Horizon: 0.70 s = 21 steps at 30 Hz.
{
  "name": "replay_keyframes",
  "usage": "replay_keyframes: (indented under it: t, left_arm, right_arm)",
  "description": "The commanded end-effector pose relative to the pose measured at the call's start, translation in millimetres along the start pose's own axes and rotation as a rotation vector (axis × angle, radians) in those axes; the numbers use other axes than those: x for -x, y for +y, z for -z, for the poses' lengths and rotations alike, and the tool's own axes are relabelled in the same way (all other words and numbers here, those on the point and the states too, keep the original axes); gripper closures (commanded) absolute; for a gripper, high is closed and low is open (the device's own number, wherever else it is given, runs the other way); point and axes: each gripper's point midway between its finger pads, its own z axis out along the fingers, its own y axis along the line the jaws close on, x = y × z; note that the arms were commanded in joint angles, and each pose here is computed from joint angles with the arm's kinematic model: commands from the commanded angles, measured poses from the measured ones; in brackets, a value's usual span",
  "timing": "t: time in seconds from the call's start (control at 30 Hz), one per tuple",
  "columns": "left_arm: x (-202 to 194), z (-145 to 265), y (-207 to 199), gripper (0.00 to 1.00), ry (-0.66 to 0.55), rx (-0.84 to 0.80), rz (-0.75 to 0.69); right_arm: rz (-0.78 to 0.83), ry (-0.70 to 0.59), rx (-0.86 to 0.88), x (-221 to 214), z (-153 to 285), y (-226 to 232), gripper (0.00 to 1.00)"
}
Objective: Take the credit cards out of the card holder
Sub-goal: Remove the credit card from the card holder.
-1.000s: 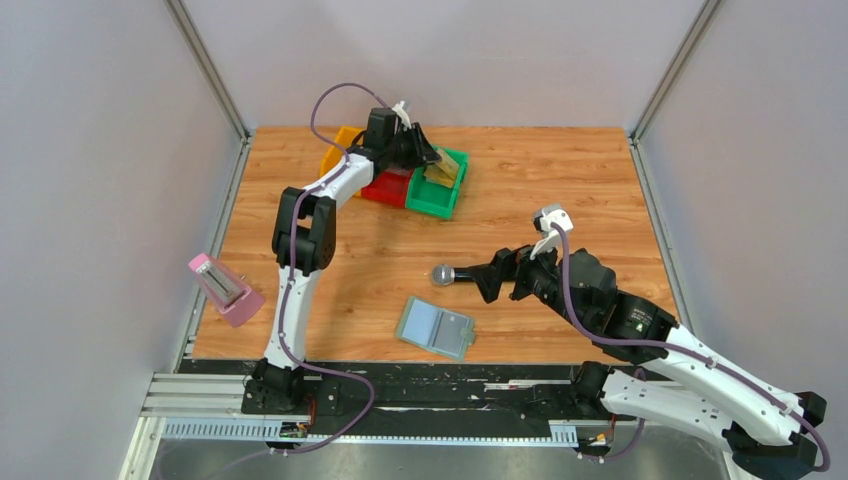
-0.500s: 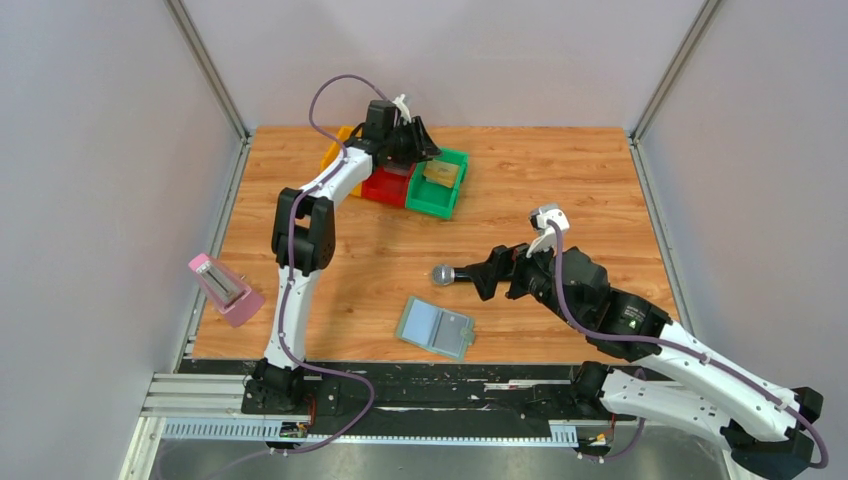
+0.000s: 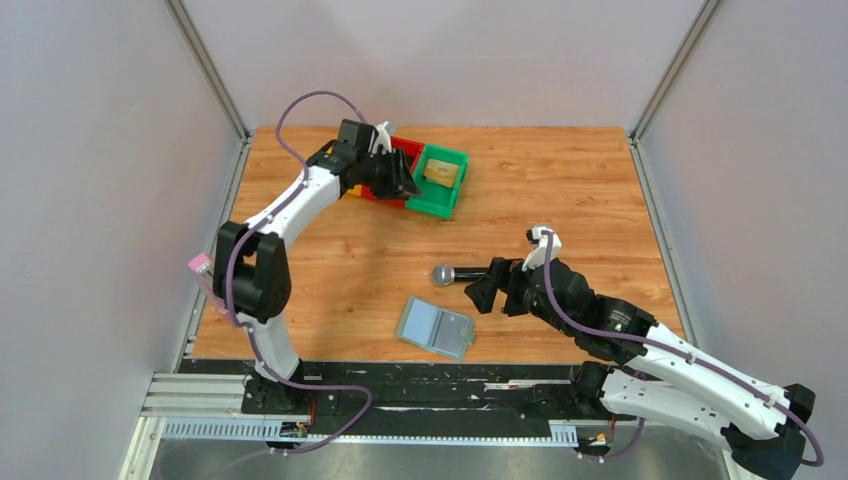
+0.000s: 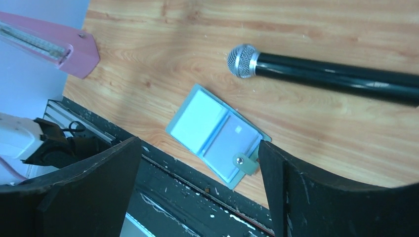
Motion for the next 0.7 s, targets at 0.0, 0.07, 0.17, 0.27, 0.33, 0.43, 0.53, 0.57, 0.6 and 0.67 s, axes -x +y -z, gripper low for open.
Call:
replay_keyframes:
  t: [0.0,0.07,0.17,0.27,0.33,0.43,0.53,0.57,0.6,0.67]
  left_arm:
    - [-54.8,33.7,-6.7,0.51,0.07,0.013,-0.056]
    - [-81.8,41.0,-11.9,0.5,0.106,-0.008,-0.061]
    - [-118.8,45.4,-20.2,0.5,0.153,-0.033,-0.075]
    - [-154.1,51.0,-15.3,0.49,0.198,-0.02,-0.079]
    - [-171.1,54.6,-11.3,0.49,0.216,-0.006,-0.086]
    - [-190.3,59.0,-4.1,0.48,0.229,0.016,-0.09]
    - [-208.2,61.9,1.0,0.47,0.241,0.007,-0.084]
    - [-212.5,63.1,0.1,0.46,0.247,-0.006,-0.078]
    - [-221.0,61.8,3.6,0.46,0.259,-0.006,-0.069]
    - [-232.5,61.1,8.2,0.46,0.272,-0.005,-0.065]
  right_arm:
    - [-0.082,0.037,0.021,-17.3,-0.2,-1.3,0.12]
    - [-0.093,0.053,0.02,-24.8,-2.0,-4.2,0.16]
    - [-0.112,0.078,0.041,-34.5,-4.7,-3.0,0.24]
    - [-0.133,0.117,0.069,-47.7,-8.9,-0.4,0.34]
    - [-0.146,0.148,0.089,-56.6,-12.6,2.6,0.41]
    - [-0.173,0.196,0.113,-70.2,-18.9,6.9,0.49]
    - [-0.204,0.237,0.15,-82.9,-26.8,14.0,0.51]
    - [-0.215,0.271,0.182,-90.0,-27.8,20.0,0.52]
    - [-0.225,0.285,0.2,-93.0,-31.1,24.3,0.52]
    - [-0.239,0.32,0.2,-101.7,-38.0,26.1,0.52]
